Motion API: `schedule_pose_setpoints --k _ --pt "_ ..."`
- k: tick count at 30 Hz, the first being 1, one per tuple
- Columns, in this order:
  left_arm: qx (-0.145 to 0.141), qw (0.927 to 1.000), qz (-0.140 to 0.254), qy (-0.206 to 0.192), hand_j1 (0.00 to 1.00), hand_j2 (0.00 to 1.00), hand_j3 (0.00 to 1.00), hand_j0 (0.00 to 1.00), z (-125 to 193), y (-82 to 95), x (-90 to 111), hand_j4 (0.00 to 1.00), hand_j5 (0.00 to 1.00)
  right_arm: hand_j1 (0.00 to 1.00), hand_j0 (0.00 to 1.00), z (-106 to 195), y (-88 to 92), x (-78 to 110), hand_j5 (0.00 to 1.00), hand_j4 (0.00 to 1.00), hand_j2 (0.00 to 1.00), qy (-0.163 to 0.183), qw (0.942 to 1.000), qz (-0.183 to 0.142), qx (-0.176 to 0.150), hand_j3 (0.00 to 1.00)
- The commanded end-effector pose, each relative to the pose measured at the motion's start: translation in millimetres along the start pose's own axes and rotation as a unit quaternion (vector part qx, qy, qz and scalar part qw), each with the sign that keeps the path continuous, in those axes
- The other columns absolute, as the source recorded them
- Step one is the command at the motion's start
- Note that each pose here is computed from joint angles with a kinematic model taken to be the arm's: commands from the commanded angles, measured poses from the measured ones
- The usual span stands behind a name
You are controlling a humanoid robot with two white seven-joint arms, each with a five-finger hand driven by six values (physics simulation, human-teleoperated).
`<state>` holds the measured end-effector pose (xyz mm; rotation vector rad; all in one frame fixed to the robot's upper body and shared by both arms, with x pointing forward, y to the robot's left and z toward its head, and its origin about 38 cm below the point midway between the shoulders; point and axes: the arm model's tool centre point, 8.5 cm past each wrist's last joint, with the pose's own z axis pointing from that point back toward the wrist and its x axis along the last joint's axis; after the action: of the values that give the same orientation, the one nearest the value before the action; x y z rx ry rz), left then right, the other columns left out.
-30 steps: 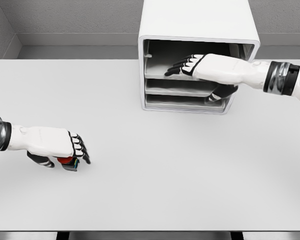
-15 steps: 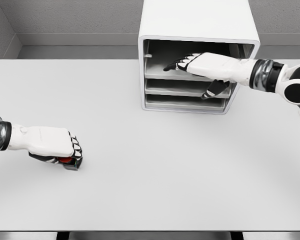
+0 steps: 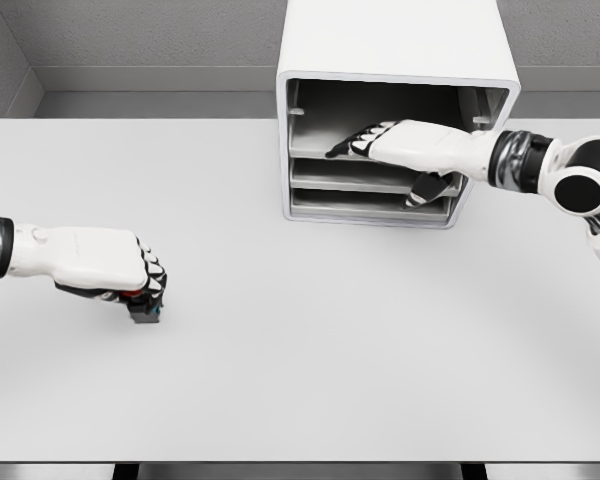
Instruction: Slide open multi-storey tabletop storage cabinets and put open load switch and slide close multi-storey tabletop storage cabinets
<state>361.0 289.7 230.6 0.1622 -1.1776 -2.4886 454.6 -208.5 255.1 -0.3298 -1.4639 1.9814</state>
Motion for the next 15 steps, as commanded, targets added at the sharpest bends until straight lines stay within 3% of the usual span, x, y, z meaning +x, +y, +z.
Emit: schedule_pose_setpoints --k 1,7,15 --pt "0.002 1.0 0.003 -0.001 0.45 0.45 0.45 0.45 0.4 0.6 0.1 0.45 0.45 1.0 1.0 -0.5 -2.7 10.7 1.0 1.0 1.0 -0.019 0.9998 0.006 -0.003 1.0" --pt "0.007 1.0 -0.004 0.003 0.45 0.45 0.45 0.45 2.6 7.1 -1.6 0.45 0.45 1.0 1.0 5.4 -6.3 22.2 1.0 1.0 1.0 -0.037 0.999 0.026 -0.006 1.0" --pt "0.009 0.9999 -0.007 0.005 0.45 0.45 0.45 0.45 3.9 9.7 -2.4 0.45 0.45 1.0 1.0 18.0 9.9 27.5 1.0 1.0 1.0 -0.058 0.9975 0.039 0.009 1.0"
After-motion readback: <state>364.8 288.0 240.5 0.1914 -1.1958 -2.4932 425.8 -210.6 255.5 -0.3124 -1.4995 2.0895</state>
